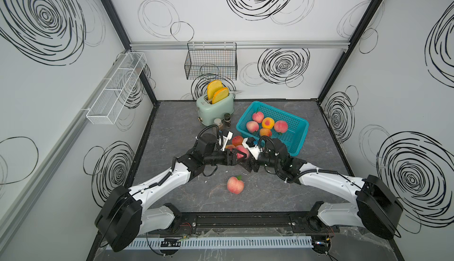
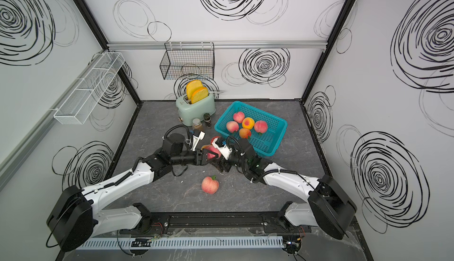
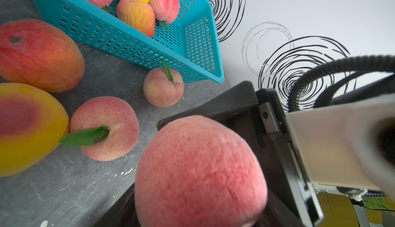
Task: Put the peaches into the basket
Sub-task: Pick up the peach from the center of the board.
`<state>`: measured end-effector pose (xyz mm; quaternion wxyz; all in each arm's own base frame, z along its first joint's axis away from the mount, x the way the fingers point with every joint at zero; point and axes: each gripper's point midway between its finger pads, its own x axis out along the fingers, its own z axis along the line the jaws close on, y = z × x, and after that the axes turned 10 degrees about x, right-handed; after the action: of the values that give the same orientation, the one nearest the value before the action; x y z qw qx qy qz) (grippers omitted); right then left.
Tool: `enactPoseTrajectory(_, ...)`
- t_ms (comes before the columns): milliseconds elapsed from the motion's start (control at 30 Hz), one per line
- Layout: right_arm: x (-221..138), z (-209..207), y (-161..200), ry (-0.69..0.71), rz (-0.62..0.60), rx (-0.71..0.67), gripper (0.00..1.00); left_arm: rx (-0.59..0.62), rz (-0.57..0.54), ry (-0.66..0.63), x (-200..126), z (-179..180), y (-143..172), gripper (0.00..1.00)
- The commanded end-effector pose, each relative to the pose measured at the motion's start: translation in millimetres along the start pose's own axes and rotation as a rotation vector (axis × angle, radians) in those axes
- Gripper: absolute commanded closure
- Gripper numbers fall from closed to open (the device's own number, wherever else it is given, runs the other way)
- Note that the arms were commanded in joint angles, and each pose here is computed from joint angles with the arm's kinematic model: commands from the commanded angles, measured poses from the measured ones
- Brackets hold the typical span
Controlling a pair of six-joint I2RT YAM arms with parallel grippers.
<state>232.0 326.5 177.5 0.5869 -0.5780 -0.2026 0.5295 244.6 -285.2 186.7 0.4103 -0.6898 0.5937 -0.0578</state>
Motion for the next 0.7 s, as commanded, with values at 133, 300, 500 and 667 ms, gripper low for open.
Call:
enactPoseTrajectory(133, -7, 2, -26, 0.01, -0.09, -0.024, 0.34, 0.025, 0.027, 0.038, 9, -8, 7, 0.3)
enactPoseTrajectory(300, -5, -10, -22, 0.045, -0.066, 0.001, 0.35, 0.037, 0.003, 0.029, 5, -9, -3, 0.24)
enactPoseTrajectory(500, -13, -36, -20, 0.108, -0.06, 0.066, 0.35, 0.035, -0.065, -0.009, -12, -1, -25, 0.03)
enactPoseTrajectory(667, -20, -56, -18, 0.162, -0.051, 0.103, 0.35, 0.028, -0.114, -0.05, -22, 8, -39, 0.0)
